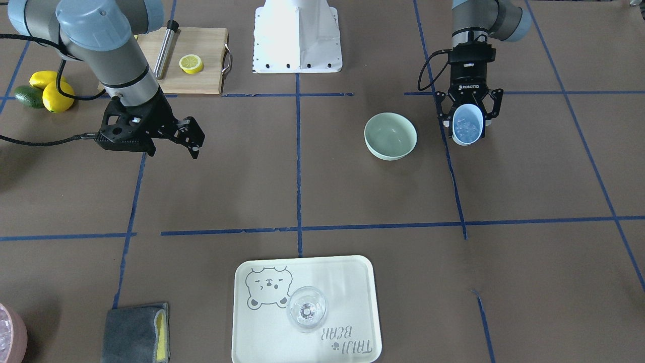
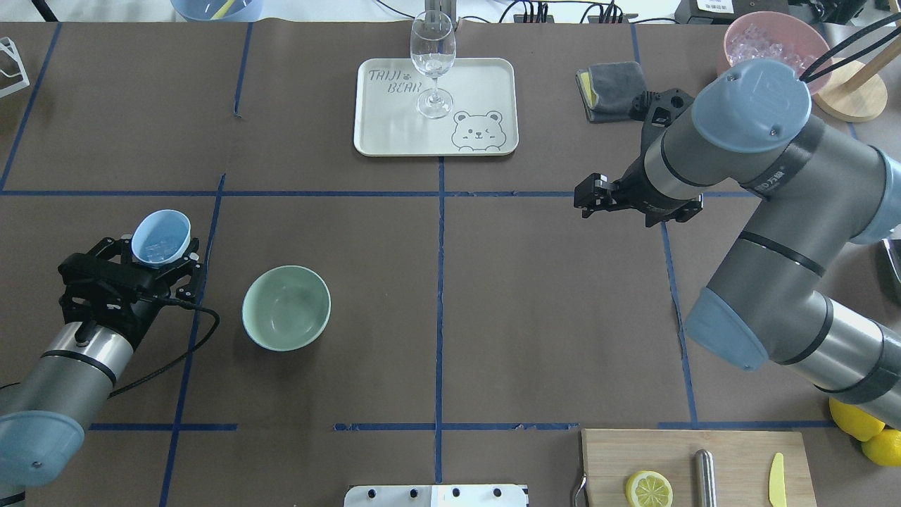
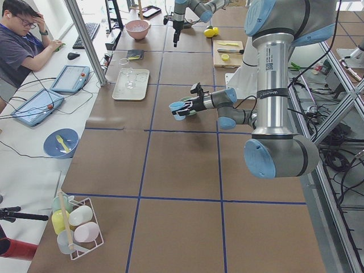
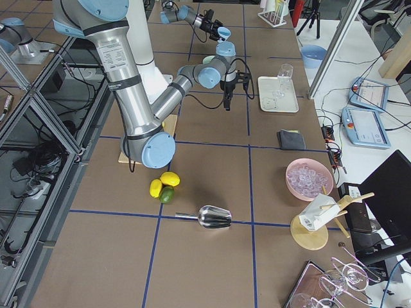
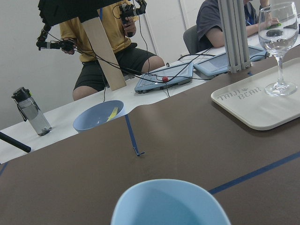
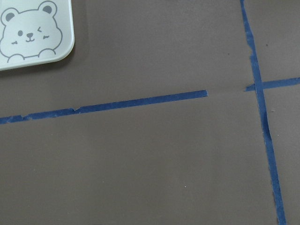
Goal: Pour ice into bowl
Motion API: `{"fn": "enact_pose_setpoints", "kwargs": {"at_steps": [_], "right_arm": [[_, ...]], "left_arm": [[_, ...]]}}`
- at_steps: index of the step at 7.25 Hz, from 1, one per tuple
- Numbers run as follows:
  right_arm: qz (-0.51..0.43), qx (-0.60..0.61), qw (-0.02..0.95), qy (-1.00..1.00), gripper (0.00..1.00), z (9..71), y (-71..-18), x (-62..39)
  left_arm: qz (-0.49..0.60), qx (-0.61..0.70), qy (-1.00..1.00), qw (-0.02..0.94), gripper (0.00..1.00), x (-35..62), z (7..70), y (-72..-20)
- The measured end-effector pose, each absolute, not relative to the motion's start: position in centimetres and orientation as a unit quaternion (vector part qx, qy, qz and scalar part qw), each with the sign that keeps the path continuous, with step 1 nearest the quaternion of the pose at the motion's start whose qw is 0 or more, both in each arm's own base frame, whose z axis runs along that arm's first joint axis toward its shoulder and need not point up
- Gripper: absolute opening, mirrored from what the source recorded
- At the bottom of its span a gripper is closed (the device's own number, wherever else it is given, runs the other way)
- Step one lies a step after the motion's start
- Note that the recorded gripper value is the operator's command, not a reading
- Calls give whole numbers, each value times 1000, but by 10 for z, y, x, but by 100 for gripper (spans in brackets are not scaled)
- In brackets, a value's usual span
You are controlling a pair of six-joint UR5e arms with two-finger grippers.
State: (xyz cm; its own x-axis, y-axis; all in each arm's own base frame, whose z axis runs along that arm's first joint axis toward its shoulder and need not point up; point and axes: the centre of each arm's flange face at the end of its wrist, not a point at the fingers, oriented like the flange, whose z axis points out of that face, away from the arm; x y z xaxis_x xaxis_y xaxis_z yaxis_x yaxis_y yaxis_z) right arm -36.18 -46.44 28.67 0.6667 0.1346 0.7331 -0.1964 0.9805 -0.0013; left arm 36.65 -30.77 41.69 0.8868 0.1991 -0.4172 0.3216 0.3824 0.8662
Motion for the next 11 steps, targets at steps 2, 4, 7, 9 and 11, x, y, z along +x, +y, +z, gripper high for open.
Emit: {"fn": "enact_pose_setpoints", "kwargs": {"at_steps": [2,4,7,9,11], "right_arm": [[91,40,913,-396,100,288,-465,-361],[89,43,914,-395,100,289,-467,-361],[80,49,914,-394,100,288,-469,-360],[79,51,913,-396,100,285,-469,-361],[81,49,912,-399,100,282,-468,-363]], "left_arm": [[-7,546,197,814,0,399,398,-308],[37,550,167,817,0,436,365,-296],[119,570,102,806,0,445,353,-291],[175,576,54,797,0,446,359,-291],[237,579,-11,780,0,448,366,-292]]}}
